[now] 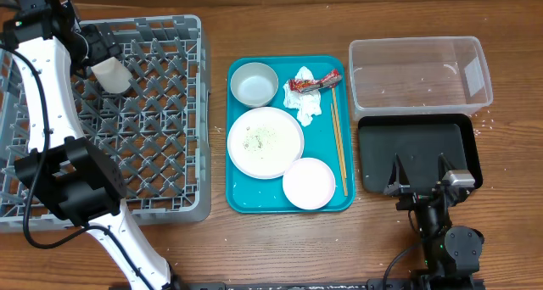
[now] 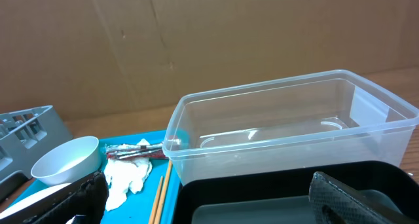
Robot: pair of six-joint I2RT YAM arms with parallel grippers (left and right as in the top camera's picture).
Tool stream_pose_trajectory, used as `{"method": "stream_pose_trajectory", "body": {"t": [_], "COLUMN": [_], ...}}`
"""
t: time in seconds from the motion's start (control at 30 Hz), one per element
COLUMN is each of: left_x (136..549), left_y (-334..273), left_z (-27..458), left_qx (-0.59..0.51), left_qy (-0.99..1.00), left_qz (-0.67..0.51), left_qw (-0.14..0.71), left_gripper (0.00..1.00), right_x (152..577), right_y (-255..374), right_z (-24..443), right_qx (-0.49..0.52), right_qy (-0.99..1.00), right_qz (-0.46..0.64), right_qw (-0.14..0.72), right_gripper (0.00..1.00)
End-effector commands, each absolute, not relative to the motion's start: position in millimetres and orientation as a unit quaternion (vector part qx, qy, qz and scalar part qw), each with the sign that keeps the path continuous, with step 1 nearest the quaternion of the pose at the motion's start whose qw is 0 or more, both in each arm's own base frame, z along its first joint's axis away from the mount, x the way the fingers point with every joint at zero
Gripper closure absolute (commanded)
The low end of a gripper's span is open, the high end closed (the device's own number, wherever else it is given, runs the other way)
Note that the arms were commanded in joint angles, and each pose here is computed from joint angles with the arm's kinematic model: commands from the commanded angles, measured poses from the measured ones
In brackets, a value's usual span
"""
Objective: Sort waste into correct bins and load items into the dishwasher
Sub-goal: 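Carry the white cup to the rack and release it upright, then move the left gripper back to the white bowl on the tray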
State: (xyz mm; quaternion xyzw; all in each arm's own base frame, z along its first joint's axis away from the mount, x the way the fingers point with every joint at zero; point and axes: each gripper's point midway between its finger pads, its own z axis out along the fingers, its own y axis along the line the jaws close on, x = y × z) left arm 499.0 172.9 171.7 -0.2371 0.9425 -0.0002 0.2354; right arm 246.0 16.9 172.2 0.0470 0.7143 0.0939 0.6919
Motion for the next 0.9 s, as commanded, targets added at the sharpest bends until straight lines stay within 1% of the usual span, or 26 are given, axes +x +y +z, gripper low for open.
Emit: {"method": "stream_pose_trajectory", "body": {"t": [0.0, 0.13, 0.2, 0.37, 0.47, 0.7, 0.87], "left_x": [496, 492, 490, 478, 469, 461, 460], "left_y": [179, 175, 174, 169, 172, 178, 151], "left_z": [178, 196, 211, 267, 283, 279, 274], "left_qx": [-0.239, -0.238, -0.236, -0.256, -0.287, -0.305, -0.287], "left_qy": [0.941, 0.941, 0.939, 0.922, 0.909, 0.908, 0.918], "left_qz": [0.018, 0.014, 0.013, 0.009, 0.003, -0.001, -0.054], "left_qw": [0.238, 0.24, 0.248, 0.29, 0.301, 0.289, 0.268], "left_gripper": [0.0, 0.0, 0.0, 0.0, 0.0, 0.0, 0.0], "right_x": [246, 246, 246, 246, 246, 246, 246], "right_y": [17, 17, 17, 17, 17, 17, 17], "right_z": [170, 170, 170, 170, 170, 170, 170], "right_qx": [0.046, 0.046, 0.046, 0.046, 0.046, 0.046, 0.046], "right_qy": [0.713, 0.713, 0.713, 0.713, 0.713, 0.713, 0.713], "right_qz": [0.092, 0.092, 0.092, 0.092, 0.092, 0.092, 0.092], "right_qw": [0.694, 0.694, 0.694, 0.694, 0.694, 0.694, 0.694], "right_gripper": [0.0, 0.0, 0.0, 0.0, 0.0, 0.0, 0.0]}}
